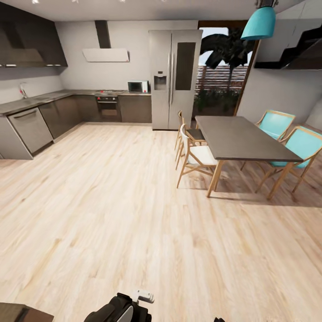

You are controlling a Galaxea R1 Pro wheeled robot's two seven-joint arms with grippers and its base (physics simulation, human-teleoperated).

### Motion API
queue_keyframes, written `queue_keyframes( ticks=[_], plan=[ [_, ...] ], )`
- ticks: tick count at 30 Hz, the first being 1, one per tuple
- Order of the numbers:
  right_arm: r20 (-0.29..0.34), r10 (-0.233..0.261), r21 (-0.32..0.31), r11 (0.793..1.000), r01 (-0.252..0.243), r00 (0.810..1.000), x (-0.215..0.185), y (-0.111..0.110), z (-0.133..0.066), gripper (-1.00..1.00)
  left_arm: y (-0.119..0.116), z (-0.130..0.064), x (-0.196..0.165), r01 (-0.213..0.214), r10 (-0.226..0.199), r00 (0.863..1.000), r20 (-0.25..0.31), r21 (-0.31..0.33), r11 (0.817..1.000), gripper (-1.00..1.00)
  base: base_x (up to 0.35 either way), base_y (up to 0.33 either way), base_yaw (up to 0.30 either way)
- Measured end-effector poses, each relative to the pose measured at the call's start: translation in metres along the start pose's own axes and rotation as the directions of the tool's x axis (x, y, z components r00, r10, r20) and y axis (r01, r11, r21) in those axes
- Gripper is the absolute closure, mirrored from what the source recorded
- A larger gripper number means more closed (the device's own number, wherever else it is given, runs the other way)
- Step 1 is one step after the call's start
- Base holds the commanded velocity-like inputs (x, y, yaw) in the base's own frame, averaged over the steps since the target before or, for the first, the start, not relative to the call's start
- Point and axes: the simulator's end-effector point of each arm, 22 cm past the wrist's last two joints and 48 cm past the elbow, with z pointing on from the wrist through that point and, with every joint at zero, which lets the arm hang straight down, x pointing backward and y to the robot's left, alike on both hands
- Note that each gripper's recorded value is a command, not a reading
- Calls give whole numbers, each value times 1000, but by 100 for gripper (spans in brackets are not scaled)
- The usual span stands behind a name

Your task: Place each of the two pumpkins and all three candles from the living room inside a cabinet in the living room (use any cabinet), then make sure every cabinet is closed, and position the cauldron so it is next to a table in the living room.

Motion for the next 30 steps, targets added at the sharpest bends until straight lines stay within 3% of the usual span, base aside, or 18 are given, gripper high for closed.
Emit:
queue_keyframes(
  ticks=[30],
  plan=[
    [-1, 0, 1, 1000, 0, 1000, 1, 0, 0, -100, 0, 0, 0, -9, 9, 1000, -2, -3, 1000, -100, 0, 0, -281]
  ],
)
